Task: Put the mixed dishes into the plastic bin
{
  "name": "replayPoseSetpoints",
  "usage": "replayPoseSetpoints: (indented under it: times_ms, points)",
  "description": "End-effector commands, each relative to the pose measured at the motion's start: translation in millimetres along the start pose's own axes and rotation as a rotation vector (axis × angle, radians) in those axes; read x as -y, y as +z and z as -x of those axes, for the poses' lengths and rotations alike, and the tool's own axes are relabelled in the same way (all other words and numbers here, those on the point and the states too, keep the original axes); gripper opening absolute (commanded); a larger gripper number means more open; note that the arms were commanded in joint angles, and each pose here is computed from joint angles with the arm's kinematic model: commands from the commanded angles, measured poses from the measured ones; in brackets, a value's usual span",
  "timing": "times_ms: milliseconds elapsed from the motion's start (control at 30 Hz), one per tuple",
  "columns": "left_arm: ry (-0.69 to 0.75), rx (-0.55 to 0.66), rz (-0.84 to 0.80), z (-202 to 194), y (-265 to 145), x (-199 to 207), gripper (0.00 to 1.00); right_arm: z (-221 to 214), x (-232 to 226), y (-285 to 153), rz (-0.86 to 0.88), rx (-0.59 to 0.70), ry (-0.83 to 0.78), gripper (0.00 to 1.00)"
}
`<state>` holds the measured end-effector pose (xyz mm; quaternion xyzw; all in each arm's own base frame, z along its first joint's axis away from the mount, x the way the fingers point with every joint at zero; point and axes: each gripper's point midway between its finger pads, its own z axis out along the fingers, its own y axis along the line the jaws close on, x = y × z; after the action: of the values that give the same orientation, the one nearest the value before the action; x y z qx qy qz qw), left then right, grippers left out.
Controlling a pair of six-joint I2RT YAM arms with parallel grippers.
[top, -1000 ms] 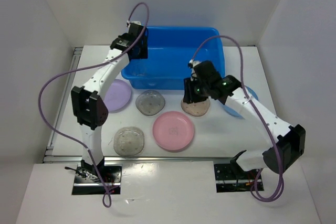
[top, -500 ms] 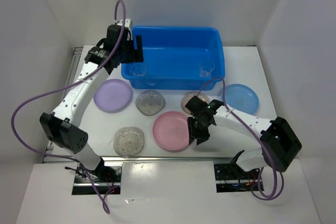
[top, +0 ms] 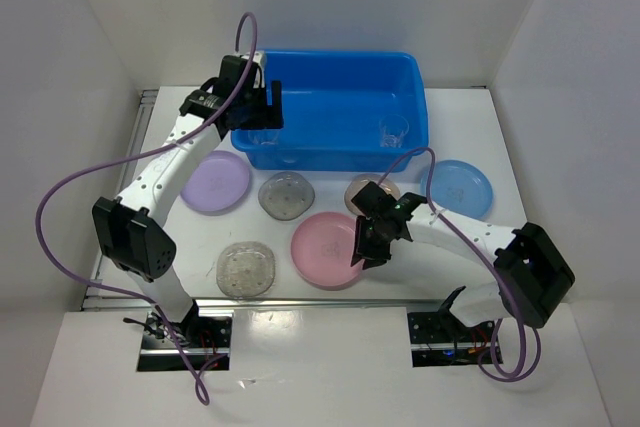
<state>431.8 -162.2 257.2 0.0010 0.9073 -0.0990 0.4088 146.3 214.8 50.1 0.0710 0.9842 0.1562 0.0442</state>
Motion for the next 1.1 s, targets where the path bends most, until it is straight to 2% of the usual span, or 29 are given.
replayPoseSetpoints:
  times_ms: [0, 333, 567, 700, 867, 967, 1067]
  points:
    - [-0.013, 0.048, -0.039, 15.8, -4.8, 7.8, 0.87, 6.6, -0.2, 1.4, -0.024, 0.049, 0.067, 0.4]
    - [-0.012, 0.031, -0.066, 14.9, -1.9, 13.5, 0.87, 3.9, 18.2, -4.4, -0.113, 0.088, 0.18, 0.38]
    - [-0.012, 0.031, -0.066, 14.9, -1.9, 13.5, 0.87, -15.5, 19.4, 18.3, -0.195, 0.042, 0.167, 0.38]
    - [-0.011, 0.022, -0.063, 11.5, -0.2, 12.6, 0.87, -17.8, 19.6, 35.9, -0.224, 0.035, 0.154, 0.34]
    - [-0.011, 0.013, -0.06, 7.0, -0.6, 11.1, 0.87, -17.8, 19.7, 40.5, -0.204, 0.047, 0.185, 0.13]
    - [-0.011, 0.01, -0.069, 6.4, -0.8, 12.6, 0.87, -10.9, 20.4, 27.8, -0.197, 0.104, 0.211, 0.03]
    - [-0.011, 0.01, -0.069, 6.4, -0.8, 12.6, 0.87, -3.9, 15.2, 7.0, -0.133, 0.172, 0.241, 0.01]
